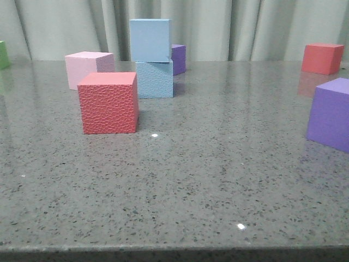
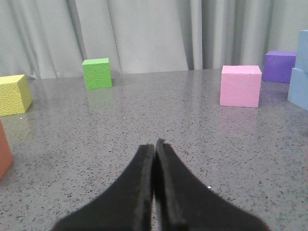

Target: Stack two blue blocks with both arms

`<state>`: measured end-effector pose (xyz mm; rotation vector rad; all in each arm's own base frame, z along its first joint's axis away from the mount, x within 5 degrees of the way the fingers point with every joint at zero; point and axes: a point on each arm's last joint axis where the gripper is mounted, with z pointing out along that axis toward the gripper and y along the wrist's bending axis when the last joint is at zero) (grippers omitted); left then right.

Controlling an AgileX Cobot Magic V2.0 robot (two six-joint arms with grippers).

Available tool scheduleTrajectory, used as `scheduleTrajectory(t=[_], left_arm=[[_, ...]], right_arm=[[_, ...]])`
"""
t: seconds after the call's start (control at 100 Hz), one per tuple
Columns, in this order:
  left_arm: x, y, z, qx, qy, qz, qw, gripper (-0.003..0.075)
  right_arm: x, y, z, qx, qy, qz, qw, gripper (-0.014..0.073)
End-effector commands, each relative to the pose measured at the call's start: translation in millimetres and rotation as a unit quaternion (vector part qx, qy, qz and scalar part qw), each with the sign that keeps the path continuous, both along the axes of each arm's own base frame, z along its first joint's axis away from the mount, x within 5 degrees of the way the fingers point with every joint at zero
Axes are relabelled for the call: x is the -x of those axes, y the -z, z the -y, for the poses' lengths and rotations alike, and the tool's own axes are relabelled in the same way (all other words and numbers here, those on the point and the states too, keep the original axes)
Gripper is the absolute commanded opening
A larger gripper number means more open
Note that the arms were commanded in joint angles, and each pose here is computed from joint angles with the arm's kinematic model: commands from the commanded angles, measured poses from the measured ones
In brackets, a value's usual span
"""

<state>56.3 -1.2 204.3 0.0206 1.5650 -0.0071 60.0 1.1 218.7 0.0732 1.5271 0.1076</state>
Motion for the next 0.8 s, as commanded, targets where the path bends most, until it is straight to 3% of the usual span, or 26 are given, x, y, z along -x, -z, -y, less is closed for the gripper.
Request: scheduleTrajectory(t=[0.0,0.29,0.79], left_arm=[[3,-9,-1,0.01,-0.002,0.056,0.998,-0.0019],[3,-9,-1,0.01,-0.002,0.056,0.998,-0.0018],[3,-9,-1,0.01,-0.002,0.056,0.998,-0.0019]], right_arm=[[2,-8,1,0.007,0.008,0.049,0.999,-0.0106],[6,14,2,-0.002,0.014,-0.008,1.0,-0.0106],[6,14,2,-0.002,0.014,-0.011,1.0,-0.0106]])
